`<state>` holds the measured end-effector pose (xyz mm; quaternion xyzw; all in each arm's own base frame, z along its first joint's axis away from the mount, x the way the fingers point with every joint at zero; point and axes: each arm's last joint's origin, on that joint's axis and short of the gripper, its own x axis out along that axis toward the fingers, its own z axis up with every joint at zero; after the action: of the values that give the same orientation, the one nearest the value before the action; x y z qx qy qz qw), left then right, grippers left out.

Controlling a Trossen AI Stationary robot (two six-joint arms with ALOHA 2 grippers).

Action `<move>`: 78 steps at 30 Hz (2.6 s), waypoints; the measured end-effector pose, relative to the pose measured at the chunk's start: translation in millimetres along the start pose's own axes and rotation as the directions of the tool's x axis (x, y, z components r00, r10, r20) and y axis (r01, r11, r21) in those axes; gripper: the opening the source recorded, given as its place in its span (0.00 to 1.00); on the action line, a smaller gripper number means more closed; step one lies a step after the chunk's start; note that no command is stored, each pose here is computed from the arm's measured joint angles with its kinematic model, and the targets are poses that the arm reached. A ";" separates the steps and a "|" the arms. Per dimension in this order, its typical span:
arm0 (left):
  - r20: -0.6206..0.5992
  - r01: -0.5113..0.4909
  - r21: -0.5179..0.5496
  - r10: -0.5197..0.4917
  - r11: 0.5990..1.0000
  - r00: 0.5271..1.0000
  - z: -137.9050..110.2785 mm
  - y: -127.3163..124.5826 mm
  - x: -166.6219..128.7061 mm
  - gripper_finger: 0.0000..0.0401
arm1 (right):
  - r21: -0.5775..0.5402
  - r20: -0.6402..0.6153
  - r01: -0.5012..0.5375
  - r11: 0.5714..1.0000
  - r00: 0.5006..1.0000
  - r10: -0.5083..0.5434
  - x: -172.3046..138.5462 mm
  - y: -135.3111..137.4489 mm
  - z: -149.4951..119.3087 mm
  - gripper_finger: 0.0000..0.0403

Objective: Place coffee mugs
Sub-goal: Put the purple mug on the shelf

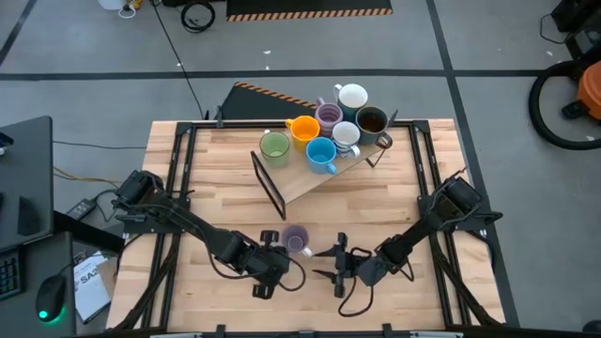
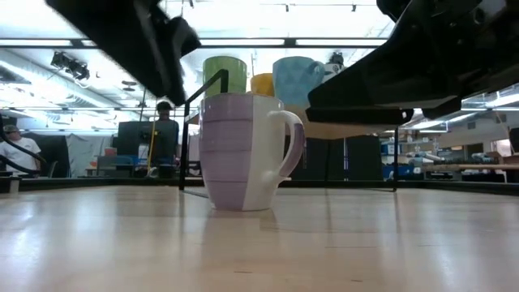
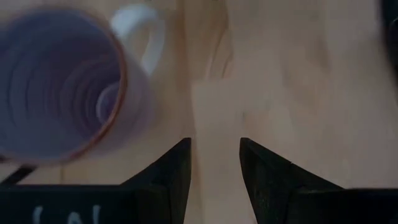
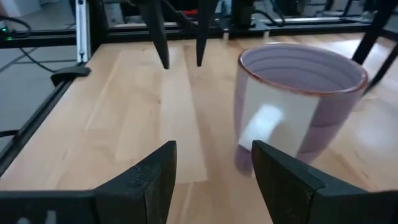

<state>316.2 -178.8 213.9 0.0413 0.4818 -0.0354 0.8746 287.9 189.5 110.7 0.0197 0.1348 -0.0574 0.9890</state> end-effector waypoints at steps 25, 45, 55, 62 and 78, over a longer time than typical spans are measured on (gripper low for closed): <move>-0.086 -0.221 0.013 0.221 0.975 0.971 -9.6 21.3 2.2 0.35 | 0.048 -0.081 -0.201 0.978 0.975 0.205 26.8 -34.6 14.3 0.53; -0.022 -0.124 -0.023 0.123 0.992 0.992 -4.0 7.4 19.2 0.35 | 0.132 -0.077 -0.164 0.978 0.982 0.175 17.9 -30.0 -0.8 0.53; -0.022 -0.112 -0.031 0.111 0.993 0.994 -3.9 5.7 23.8 0.35 | 0.135 0.042 -0.191 0.972 0.981 0.187 35.2 -23.5 -28.0 0.53; -0.007 -0.107 -0.040 0.107 0.993 0.994 -2.3 5.6 26.9 0.35 | 0.114 0.118 -0.199 0.973 0.976 0.185 41.1 -18.6 -23.3 0.53; 0.027 -0.087 -0.028 0.088 0.996 0.996 0.9 3.3 30.1 0.35 | 0.127 0.126 -0.201 0.971 0.975 0.186 48.5 -18.2 -22.9 0.53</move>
<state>333.3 -176.3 189.1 0.0502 0.4675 0.0088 0.8825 326.1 167.4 75.2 0.0983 0.0716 0.0291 0.9921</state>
